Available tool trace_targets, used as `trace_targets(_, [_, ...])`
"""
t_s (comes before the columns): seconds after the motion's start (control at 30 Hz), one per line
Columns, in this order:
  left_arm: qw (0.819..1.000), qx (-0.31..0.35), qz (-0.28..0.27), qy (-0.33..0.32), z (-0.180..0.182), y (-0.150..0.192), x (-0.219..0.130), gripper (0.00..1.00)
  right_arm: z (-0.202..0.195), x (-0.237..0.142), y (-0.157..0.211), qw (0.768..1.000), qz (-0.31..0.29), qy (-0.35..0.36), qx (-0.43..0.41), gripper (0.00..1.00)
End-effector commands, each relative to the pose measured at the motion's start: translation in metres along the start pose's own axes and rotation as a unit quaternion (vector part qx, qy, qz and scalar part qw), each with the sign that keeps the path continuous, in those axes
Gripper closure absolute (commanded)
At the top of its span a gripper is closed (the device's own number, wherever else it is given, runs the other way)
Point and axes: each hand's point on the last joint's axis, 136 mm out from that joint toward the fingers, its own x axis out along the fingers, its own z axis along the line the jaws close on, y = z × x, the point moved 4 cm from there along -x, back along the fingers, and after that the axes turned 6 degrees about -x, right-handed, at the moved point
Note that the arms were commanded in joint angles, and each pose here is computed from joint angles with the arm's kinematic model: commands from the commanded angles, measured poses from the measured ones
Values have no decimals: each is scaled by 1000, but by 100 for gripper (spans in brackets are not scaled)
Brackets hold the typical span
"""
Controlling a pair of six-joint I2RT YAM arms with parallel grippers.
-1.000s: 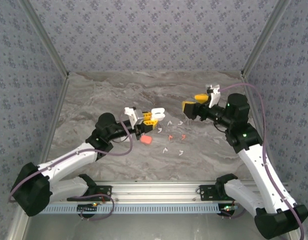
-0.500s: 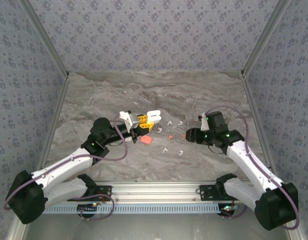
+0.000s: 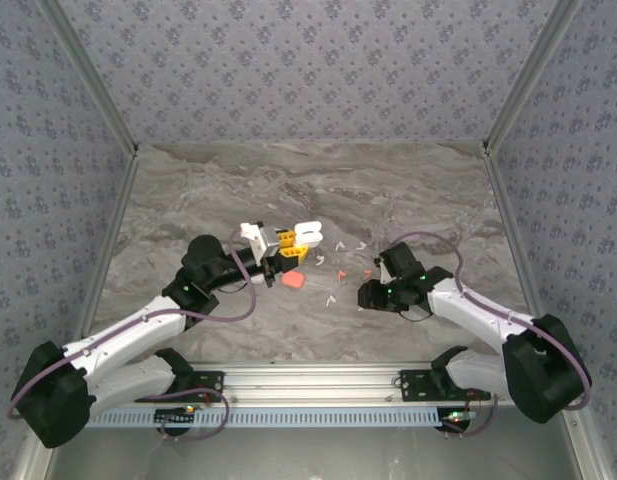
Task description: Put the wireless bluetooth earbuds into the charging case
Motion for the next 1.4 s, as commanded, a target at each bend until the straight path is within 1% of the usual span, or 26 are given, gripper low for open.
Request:
trace_targets(0.0, [1000,11,-20,1,-3,-11,-2,100,3,3,-9,1000,-13,16,-2,56])
trace_targets(0.17, [1000,9,-19,1,-3,-11,-2,100,1,11,-8,999,-3,35,-7,58])
trace_targets(0.6, [1000,6,-16,-1,-3,-9,-2,100,2,22,-8,998,6,55,-25,63])
trace_targets(0.73, [1000,5,-15,-2,-3,-9,-2,100,5,23,-10,998,7,56,-32,66])
trace_targets(0.97, [1000,3,-12,-4,-2,-8,-3,100,6,17,-12,997,0,61,-53,75])
trace_targets(1.1, [1000,-5,-9,-7,-2,-6,-3,100,10,2,-20,994,-29,65,-81,76])
trace_targets(1.2, [1000,-20,-1,-9,-1,-2,-4,100,18,-19,-31,989,-67,61,-120,76])
trace_targets(1.27, [1000,-30,1,-10,-1,1,-4,100,27,-37,-42,982,-97,53,-152,76])
trace_targets(1.37, [999,-41,-10,-9,-1,3,-5,100,44,-68,-58,966,-147,43,-207,76])
